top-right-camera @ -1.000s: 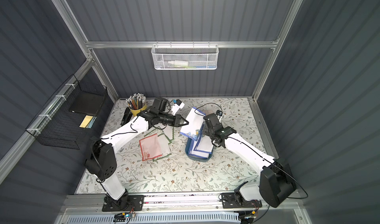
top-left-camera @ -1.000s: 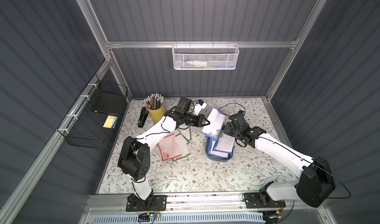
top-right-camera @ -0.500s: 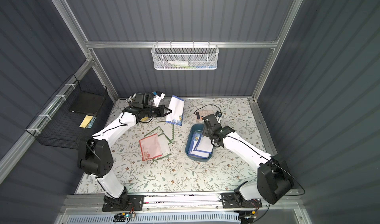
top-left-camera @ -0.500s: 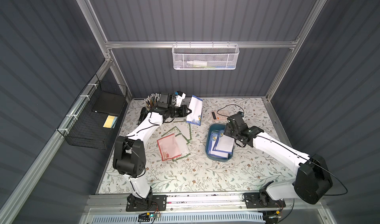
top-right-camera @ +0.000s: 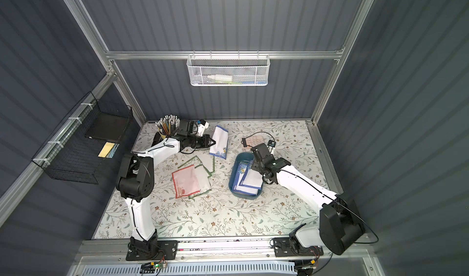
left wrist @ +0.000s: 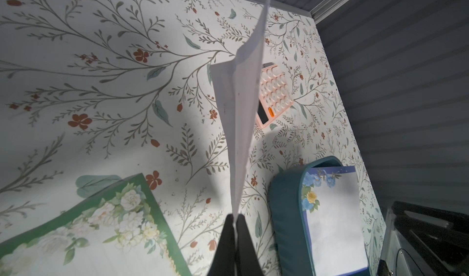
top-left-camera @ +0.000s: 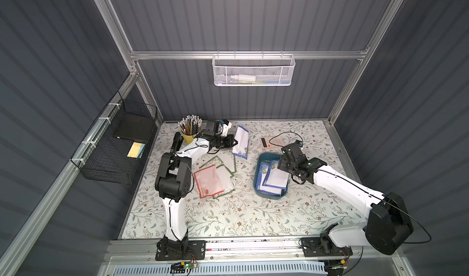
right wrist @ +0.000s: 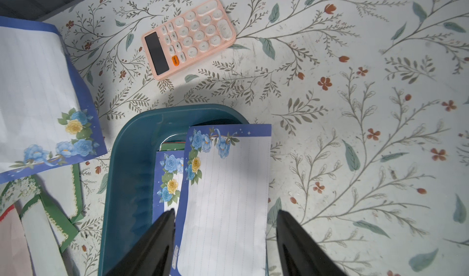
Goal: Take out the stationery paper from the storage box
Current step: Place the stationery paper at the center of the board, then pick up the stationery paper from the storage box.
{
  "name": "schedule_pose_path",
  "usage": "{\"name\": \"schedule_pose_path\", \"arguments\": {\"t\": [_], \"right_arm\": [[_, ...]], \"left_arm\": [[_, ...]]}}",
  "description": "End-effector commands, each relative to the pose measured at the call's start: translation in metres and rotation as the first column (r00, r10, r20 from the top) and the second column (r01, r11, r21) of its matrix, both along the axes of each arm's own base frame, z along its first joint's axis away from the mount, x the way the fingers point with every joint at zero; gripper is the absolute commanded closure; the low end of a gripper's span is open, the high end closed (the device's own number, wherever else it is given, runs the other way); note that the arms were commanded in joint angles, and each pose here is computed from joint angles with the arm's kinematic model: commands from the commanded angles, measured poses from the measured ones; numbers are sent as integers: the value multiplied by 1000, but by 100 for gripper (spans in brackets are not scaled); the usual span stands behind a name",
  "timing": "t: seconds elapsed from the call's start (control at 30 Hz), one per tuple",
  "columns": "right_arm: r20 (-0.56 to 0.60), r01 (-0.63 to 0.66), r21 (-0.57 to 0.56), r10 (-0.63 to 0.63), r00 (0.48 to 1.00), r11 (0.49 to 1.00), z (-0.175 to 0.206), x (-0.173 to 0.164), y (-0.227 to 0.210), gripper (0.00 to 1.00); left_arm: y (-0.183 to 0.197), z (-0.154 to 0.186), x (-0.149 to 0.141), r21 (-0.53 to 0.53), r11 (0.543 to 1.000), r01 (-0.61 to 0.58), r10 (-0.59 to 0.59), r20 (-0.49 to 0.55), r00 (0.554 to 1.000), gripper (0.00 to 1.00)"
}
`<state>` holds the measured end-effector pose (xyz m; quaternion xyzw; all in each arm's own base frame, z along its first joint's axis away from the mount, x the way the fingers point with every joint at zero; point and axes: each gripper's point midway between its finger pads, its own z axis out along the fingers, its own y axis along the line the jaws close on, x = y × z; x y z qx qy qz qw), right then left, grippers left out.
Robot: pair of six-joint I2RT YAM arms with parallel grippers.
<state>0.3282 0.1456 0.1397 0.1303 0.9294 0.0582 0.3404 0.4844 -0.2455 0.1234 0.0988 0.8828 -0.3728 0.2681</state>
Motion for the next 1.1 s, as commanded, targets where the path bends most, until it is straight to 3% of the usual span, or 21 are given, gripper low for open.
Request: {"name": "schedule_pose_path", "arguments": {"t": [0.0,0.07,0.13,0.33,0.47,0.7,0.9,0.93,1.07], "right_arm": [[-6,27,-31,-27,1000,999,-1,-8,-12,32],[-8,35,-41,-35,999,999,-3,-11,-15,30],[-10,44,-49,-45,999,998,-5,-13,-19,30],[15,81,-7,-81,997,997,-18,-20,-27,24],[12,79,29,-80,997,996,-23,-21,-28,24],[0,72,44,-72,997,996,-29,-18,-28,24],[-25,68,41,-67,997,997,-37,-16,-31,27],[-24,69,39,-68,997,997,-38,-15,-32,28],[-33,73,27,-72,997,997,-43,-10,-36,31]], "left_arm": [[-2,-10,12,-9,1000,-20,20,2,1000,100],[1,-21,14,11,999,-39,40,-14,999,100],[3,-30,16,25,998,-57,58,-22,998,94],[21,-37,23,103,982,-157,158,-2,987,58],[37,-26,29,158,957,-243,239,42,970,45],[78,18,32,227,869,-439,405,184,896,41],[88,65,11,178,863,-472,423,254,870,41],[90,53,1,197,865,-462,418,229,879,41],[90,71,-12,166,875,-454,412,238,880,41]]}}
